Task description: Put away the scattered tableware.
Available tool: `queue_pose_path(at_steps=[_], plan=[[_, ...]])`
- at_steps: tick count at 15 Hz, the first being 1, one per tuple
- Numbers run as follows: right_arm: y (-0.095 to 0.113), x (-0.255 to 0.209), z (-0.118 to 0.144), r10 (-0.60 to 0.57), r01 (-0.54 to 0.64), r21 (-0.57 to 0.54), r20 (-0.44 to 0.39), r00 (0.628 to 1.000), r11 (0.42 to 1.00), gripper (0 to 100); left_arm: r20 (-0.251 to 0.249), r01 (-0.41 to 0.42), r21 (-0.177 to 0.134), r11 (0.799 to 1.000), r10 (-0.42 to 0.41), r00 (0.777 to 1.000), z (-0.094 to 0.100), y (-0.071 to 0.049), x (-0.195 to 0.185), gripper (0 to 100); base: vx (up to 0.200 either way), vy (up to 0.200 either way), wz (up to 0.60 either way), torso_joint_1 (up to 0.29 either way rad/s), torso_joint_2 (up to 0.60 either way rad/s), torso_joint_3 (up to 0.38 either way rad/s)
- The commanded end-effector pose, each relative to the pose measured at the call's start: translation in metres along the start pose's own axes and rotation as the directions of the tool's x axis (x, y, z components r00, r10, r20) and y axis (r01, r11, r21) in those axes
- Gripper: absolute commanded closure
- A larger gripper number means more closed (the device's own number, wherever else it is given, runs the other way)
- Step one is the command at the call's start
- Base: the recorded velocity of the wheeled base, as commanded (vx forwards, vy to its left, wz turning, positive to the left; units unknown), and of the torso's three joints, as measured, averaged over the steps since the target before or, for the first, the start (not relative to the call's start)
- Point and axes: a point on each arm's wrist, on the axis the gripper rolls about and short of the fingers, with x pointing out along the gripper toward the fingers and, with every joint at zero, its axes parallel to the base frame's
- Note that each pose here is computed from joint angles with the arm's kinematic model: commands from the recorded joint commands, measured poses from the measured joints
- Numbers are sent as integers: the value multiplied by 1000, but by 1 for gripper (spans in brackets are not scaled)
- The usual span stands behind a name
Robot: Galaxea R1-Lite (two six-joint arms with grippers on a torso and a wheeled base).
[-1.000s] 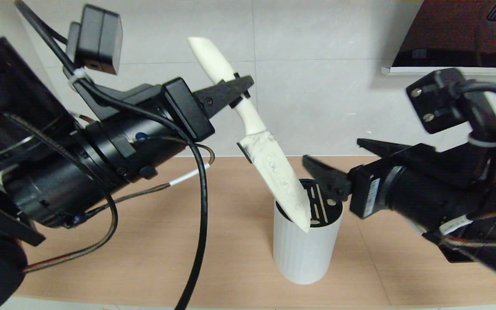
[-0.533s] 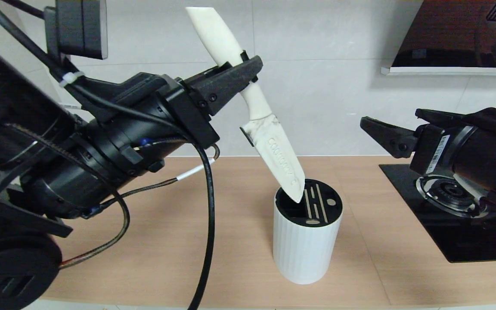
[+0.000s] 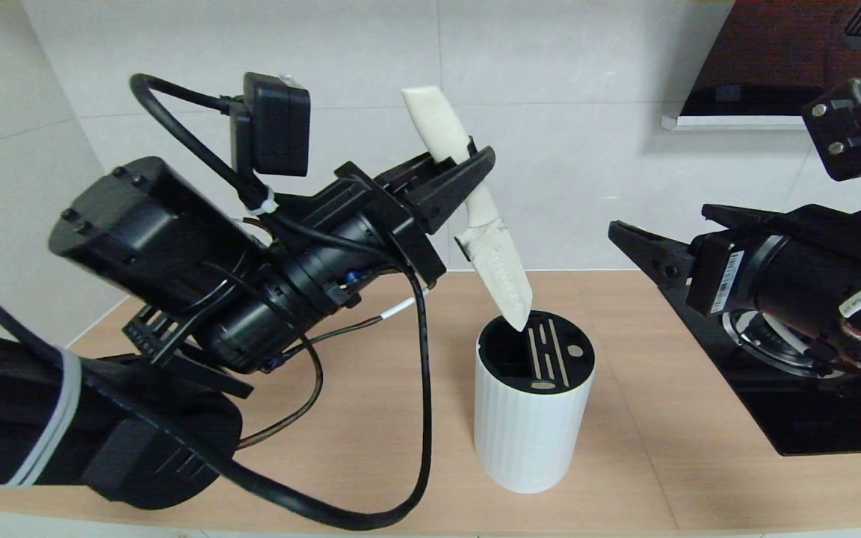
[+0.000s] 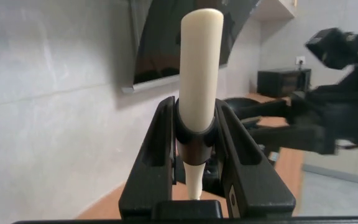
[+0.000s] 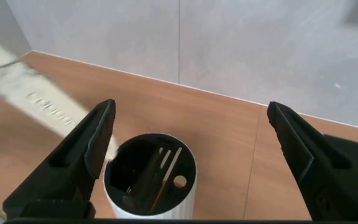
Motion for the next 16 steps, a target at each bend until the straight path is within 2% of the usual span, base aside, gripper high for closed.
queue_pose_path(at_steps=[1,7,12,14,16], plan=[[1,2,-2,1,-1,-3,-7,1000,1000,0,-39,-6,-14,1000,5,999,-20,4,4,100,0,0,0,0,0,0],[3,5,-9,2,-2,-18,-31,1000,1000,0,-68,-19,-19,1000,18,998,-41,12,8,100,0,0,0,0,0,0],[4,8,-14,0,-2,-28,-50,999,1000,0,-123,-25,-38,999,21,992,-63,13,7,100,0,0,0,0,0,0],[5,9,-15,0,-2,-30,-53,999,1000,0,-149,-25,-18,1000,22,989,-74,14,7,100,0,0,0,0,0,0],[5,9,-15,2,-4,-30,-53,999,1000,0,-162,-28,-20,999,24,987,-79,15,6,100,0,0,0,0,0,0]])
